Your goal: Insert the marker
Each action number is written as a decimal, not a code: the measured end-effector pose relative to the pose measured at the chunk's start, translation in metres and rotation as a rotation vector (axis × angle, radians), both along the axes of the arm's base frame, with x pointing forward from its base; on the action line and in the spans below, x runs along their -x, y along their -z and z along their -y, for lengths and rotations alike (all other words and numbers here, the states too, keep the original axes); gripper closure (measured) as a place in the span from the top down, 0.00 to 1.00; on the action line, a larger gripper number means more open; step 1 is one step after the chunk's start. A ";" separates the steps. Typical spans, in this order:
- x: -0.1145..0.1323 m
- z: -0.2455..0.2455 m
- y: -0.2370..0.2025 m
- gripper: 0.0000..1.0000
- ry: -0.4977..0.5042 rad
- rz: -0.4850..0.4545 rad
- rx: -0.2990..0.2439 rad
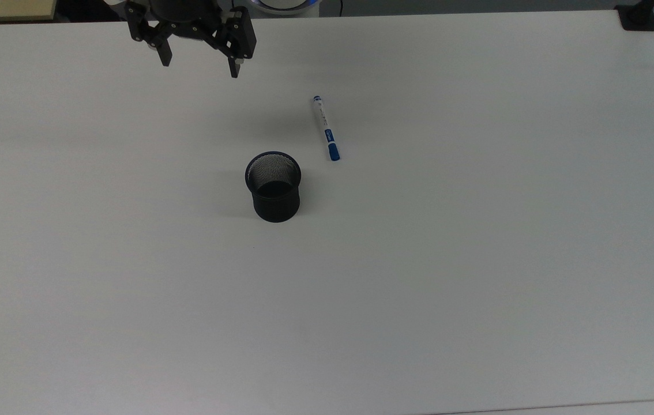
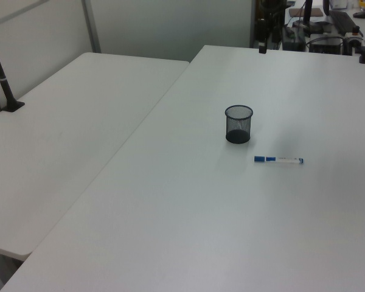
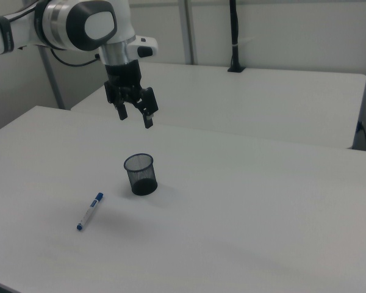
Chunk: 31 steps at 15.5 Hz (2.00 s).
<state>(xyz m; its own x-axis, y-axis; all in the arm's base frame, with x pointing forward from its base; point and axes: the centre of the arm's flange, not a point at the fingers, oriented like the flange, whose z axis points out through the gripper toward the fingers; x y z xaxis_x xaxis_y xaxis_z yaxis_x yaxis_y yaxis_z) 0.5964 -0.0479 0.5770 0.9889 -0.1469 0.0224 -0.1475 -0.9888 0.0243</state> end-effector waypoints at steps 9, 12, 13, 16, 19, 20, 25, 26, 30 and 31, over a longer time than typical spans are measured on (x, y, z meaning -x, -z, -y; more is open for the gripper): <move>-0.002 -0.011 0.008 1.00 -0.018 -0.015 -0.014; -0.005 -0.019 0.018 1.00 -0.040 -0.034 -0.014; -0.007 -0.022 0.023 1.00 -0.055 -0.042 -0.015; -0.011 -0.034 0.034 1.00 -0.084 -0.061 -0.016; -0.012 -0.058 0.047 1.00 -0.128 -0.086 -0.015; -0.012 -0.067 0.056 1.00 -0.151 -0.102 -0.015; -0.006 -0.111 0.115 1.00 -0.290 -0.217 -0.015; -0.006 -0.117 0.125 1.00 -0.301 -0.233 -0.013; -0.010 -0.132 0.164 1.00 -0.325 -0.275 -0.007; -0.013 -0.133 0.173 1.00 -0.327 -0.276 -0.005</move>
